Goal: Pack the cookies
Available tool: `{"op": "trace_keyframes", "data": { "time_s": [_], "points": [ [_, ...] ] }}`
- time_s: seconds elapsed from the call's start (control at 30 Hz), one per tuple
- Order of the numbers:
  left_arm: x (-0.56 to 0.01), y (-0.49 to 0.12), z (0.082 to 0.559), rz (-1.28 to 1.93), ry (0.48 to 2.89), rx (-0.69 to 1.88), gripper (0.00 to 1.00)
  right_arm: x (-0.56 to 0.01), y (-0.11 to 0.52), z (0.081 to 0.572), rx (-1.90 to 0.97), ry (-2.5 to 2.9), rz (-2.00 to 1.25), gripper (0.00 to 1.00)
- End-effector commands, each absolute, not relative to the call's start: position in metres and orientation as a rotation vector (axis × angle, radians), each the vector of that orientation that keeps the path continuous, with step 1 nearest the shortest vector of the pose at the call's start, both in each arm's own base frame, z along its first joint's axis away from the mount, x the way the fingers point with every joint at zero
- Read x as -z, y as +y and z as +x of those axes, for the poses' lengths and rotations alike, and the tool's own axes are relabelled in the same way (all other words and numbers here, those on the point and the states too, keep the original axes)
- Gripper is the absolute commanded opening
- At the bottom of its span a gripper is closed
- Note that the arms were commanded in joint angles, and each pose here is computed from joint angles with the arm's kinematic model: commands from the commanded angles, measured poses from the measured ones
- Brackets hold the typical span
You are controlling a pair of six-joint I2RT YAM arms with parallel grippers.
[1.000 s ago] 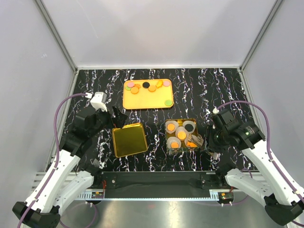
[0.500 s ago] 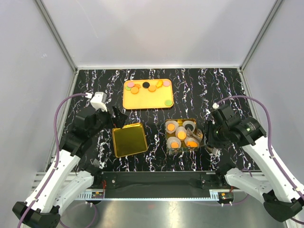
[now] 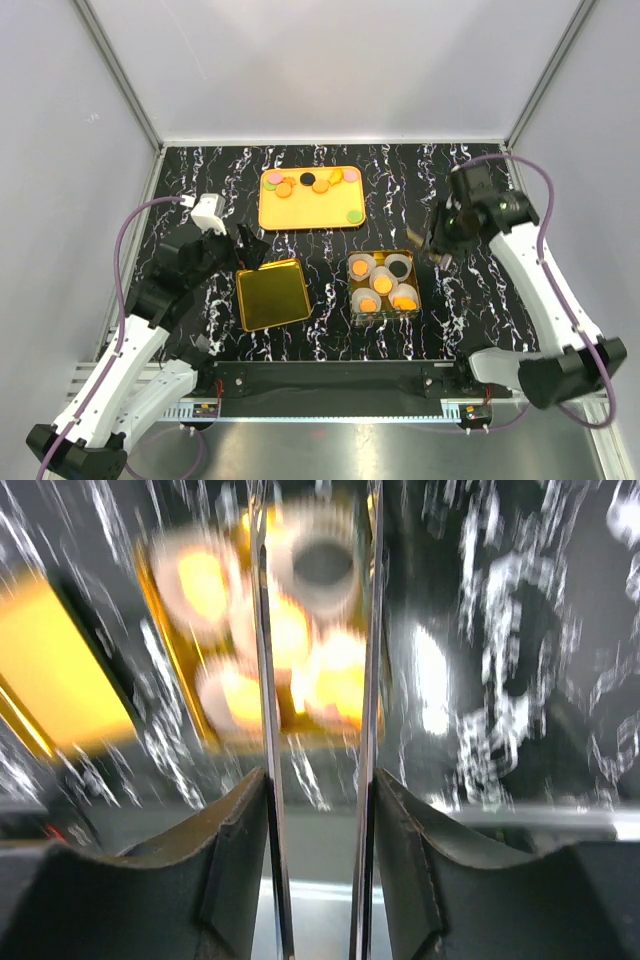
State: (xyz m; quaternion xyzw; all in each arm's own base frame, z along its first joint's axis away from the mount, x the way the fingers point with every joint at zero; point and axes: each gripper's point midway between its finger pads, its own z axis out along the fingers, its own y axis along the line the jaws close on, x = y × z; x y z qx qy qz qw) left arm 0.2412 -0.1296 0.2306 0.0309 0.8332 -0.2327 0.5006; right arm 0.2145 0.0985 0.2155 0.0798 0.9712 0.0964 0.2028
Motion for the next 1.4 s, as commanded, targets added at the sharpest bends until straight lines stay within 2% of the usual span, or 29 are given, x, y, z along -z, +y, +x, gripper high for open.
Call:
{"op": "trace_keyframes", "data": {
  "time_s": [0.0, 0.13, 0.27, 0.33, 0.47, 0.9, 1.0, 1.17, 1.37],
  "points": [
    [-0.241, -0.136, 0.247, 0.086, 1.973, 0.598, 0.99, -0.246, 0.080, 0.299, -0.338, 2.468, 0.292, 0.50],
    [-0.242, -0.136, 0.246, 0.090, 1.968, 0.606, 0.99, -0.229, 0.052, 0.358, -0.231, 2.389, 0.373, 0.53],
    [-0.244, -0.136, 0.245, 0.090, 1.962, 0.609, 0.99, -0.179, 0.025, 0.411, -0.097, 2.380, 0.428, 0.53],
    [-0.245, -0.136, 0.245, 0.088, 1.955, 0.608, 0.99, -0.162, 0.013, 0.421, -0.058, 2.389, 0.434, 0.57],
    [-0.246, -0.136, 0.245, 0.088, 1.951, 0.609, 0.99, -0.123, -0.010, 0.442, -0.068, 2.400, 0.494, 0.59],
    [-0.237, -0.124, 0.251, 0.026, 1.985, 0.534, 0.99, -0.038, -0.014, 0.441, -0.065, 2.537, 0.588, 0.64],
    [-0.232, -0.123, 0.252, 0.018, 2.001, 0.517, 0.99, -0.027, -0.013, 0.438, -0.066, 2.574, 0.619, 0.69],
    [-0.222, -0.121, 0.256, 0.002, 2.038, 0.493, 0.99, -0.024, -0.008, 0.427, -0.088, 2.631, 0.634, 0.86],
    [-0.207, -0.109, 0.264, -0.071, 2.090, 0.396, 0.99, -0.052, -0.007, 0.414, -0.094, 2.570, 0.641, 0.91]
  ]
}}
